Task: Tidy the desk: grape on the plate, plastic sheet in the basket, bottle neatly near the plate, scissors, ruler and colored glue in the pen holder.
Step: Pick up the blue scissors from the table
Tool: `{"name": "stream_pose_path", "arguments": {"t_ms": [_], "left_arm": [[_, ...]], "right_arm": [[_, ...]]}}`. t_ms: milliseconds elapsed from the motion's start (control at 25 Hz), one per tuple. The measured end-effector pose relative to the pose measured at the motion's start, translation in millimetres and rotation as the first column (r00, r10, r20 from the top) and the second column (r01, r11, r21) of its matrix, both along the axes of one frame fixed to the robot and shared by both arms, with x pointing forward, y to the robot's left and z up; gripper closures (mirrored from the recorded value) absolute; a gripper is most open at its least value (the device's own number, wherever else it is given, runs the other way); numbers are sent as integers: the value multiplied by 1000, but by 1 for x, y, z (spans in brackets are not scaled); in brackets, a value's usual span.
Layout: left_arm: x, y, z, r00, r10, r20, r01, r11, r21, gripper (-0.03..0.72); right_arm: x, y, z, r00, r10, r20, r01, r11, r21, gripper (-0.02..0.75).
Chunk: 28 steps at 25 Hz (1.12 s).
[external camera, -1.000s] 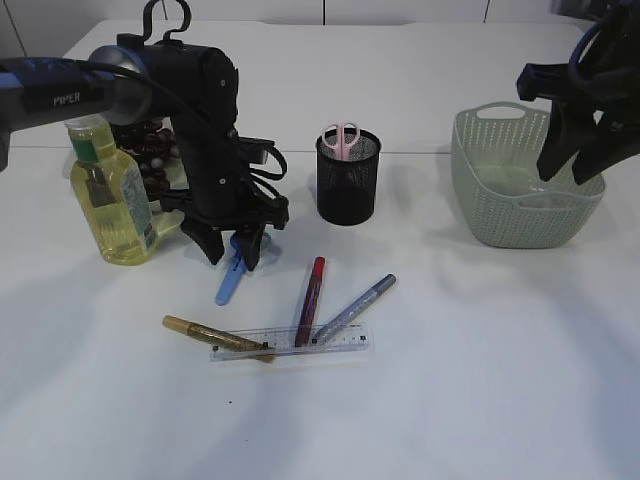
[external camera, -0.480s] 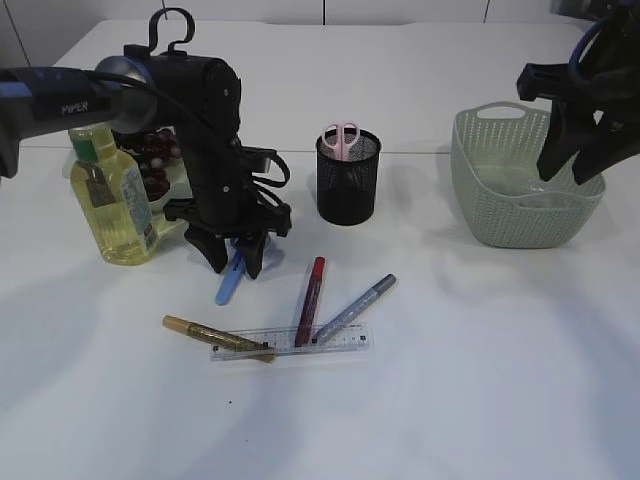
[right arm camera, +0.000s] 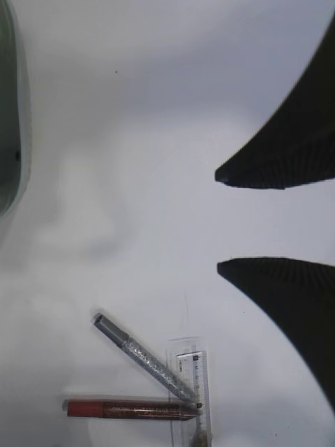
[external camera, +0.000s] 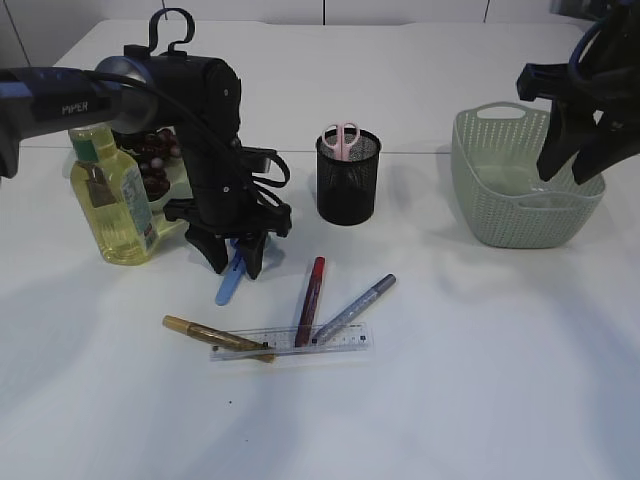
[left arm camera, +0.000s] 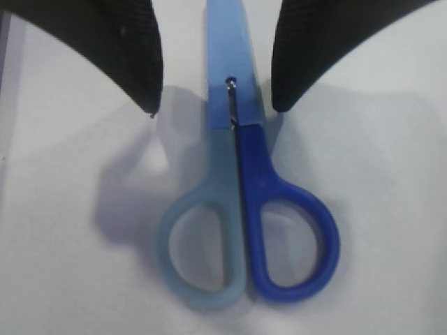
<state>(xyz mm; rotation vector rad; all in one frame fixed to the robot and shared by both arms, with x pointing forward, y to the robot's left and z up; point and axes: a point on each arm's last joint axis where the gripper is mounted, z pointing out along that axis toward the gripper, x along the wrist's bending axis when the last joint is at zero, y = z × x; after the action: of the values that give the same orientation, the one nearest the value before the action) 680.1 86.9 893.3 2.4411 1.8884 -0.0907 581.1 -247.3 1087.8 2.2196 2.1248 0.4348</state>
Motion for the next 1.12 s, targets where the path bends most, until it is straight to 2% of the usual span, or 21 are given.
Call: {"name": "stream_pose_path", "arguments": {"t_ms": [1120], "left_arm": [[0, 0, 0, 1000, -10, 0, 10, 1000, -2, 329]], "right_arm": [[0, 0, 0, 1000, 0, 0, 0, 1000, 0, 456]]}}
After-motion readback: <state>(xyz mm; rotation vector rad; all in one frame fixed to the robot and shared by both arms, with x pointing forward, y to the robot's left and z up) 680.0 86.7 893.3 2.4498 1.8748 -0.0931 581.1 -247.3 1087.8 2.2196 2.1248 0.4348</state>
